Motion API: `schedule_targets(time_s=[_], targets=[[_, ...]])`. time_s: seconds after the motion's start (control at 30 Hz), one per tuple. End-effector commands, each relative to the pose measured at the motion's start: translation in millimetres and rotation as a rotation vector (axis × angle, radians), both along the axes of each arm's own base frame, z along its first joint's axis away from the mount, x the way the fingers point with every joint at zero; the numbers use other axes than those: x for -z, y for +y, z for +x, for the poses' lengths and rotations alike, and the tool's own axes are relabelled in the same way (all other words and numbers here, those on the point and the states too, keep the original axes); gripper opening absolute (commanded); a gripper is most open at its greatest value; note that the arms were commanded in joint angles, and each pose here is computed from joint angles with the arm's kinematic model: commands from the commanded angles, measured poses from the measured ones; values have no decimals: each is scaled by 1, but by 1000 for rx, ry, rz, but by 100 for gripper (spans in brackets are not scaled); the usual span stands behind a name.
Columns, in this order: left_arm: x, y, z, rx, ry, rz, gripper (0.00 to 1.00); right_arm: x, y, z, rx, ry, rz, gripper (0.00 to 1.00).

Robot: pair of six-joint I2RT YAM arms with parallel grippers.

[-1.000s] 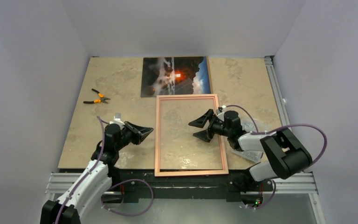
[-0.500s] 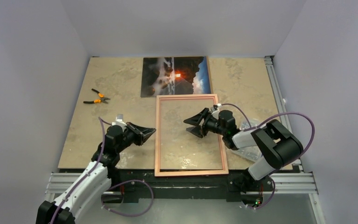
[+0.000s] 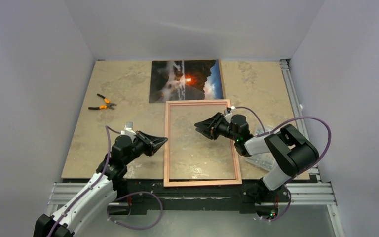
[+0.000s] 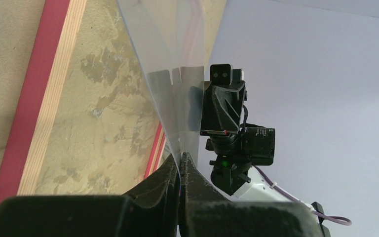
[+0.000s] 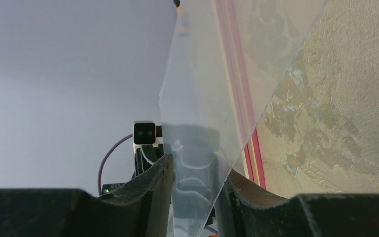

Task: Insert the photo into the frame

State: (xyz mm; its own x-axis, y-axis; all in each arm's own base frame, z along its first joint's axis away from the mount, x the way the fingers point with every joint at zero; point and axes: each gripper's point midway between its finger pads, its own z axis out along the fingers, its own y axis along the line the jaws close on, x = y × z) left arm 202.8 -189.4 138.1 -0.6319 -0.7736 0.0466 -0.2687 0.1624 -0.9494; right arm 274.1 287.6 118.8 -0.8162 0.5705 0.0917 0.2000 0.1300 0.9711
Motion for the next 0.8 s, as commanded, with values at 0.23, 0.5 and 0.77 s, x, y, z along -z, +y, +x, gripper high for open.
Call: schedule_targets(time_s=[0.23,0.5,0.77], targets=[[-10,-7,-5,20,-25,-34,0,-17,7,19,24,-75,62,44],[-4,-8,-11,27,-13,-22,0,-19,0,28,63,-71,85,39],[-3,-12,-14,42,-11,-18,26,-22,-1,35,57,-101,2,0]])
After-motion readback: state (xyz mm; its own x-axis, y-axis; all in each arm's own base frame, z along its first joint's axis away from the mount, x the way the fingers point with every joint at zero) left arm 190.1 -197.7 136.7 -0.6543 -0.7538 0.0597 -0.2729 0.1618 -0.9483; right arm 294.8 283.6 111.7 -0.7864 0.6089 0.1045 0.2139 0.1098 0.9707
